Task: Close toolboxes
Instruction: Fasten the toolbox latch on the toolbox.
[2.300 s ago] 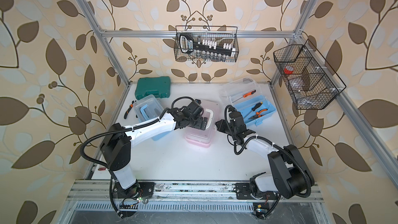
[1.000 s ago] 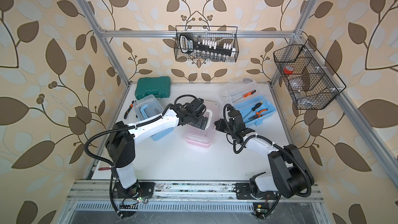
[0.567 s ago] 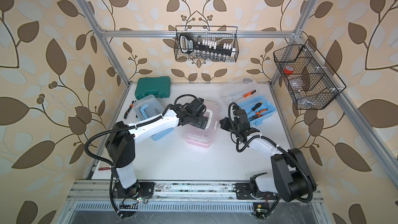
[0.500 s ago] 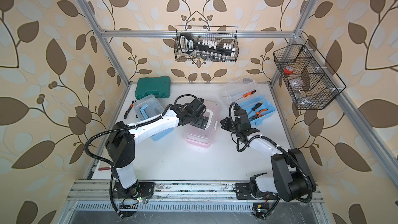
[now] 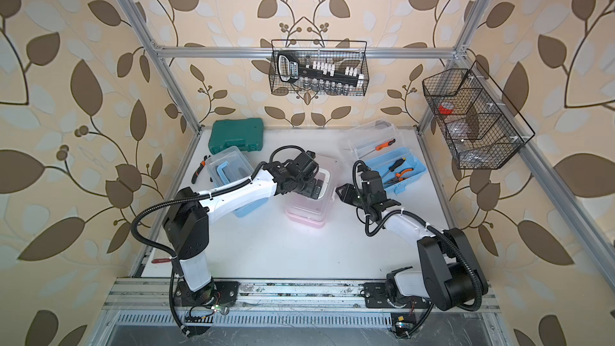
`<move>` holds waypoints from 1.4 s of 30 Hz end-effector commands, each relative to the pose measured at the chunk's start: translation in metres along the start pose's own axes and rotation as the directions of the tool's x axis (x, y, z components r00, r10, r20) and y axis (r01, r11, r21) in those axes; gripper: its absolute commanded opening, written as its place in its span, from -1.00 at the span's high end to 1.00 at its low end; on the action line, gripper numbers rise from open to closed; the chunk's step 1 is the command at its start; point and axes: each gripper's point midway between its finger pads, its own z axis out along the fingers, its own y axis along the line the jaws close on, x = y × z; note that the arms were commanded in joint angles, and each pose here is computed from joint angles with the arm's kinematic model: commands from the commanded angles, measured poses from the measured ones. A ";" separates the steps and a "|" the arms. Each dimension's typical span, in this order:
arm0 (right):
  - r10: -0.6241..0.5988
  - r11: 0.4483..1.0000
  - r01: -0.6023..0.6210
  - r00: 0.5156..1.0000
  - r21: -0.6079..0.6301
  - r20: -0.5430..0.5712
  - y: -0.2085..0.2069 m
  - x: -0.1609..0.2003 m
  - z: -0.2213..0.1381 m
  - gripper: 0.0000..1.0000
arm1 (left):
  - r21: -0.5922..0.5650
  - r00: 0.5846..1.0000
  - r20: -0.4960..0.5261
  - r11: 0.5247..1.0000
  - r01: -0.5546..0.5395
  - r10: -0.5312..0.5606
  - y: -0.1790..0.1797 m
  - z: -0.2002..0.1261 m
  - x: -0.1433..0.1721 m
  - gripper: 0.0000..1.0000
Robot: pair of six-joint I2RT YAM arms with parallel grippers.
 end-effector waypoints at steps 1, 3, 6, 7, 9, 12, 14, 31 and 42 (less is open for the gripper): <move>-0.014 1.000 0.014 0.999 -0.025 -0.034 0.008 0.012 0.006 0.57 | 0.019 0.996 -0.091 1.000 -0.003 0.005 -0.006 0.017 0.027 -0.98; -0.008 0.999 0.006 0.999 -0.039 -0.044 0.011 0.016 0.009 0.67 | 0.024 0.996 -0.093 1.000 0.000 0.002 -0.007 0.018 0.027 -0.98; 0.001 0.997 -0.005 0.998 -0.074 -0.062 0.019 0.020 0.015 0.79 | 0.028 0.995 -0.098 1.000 0.000 0.003 -0.008 0.019 0.028 -0.98; 0.000 0.997 -0.006 0.998 -0.080 -0.067 0.021 0.021 0.016 0.80 | 0.027 0.995 -0.099 1.000 -0.001 0.004 -0.008 0.020 0.029 -0.98; -0.003 0.996 -0.004 0.997 -0.089 -0.075 0.025 0.022 0.020 0.81 | 0.030 0.995 -0.102 1.000 -0.001 0.004 -0.008 0.021 0.030 -0.98; 0.001 0.995 -0.009 0.996 -0.102 -0.084 0.028 0.023 0.023 0.81 | 0.033 0.995 -0.104 0.999 0.000 0.003 -0.009 0.022 0.031 -0.98; 0.002 0.995 -0.010 0.997 -0.095 -0.079 0.027 0.023 0.023 0.81 | 0.034 0.995 -0.103 0.999 0.001 0.003 -0.009 0.023 0.031 -0.98; 0.079 0.995 -0.079 0.997 0.061 0.002 -0.038 0.016 0.008 0.78 | 0.037 0.994 -0.105 0.999 0.001 0.003 -0.009 0.024 0.033 -0.98; 0.074 0.991 -0.082 0.994 -0.102 -0.075 0.004 0.038 0.037 0.78 | 0.042 0.993 -0.117 0.999 0.007 -0.002 -0.010 0.025 0.035 -0.98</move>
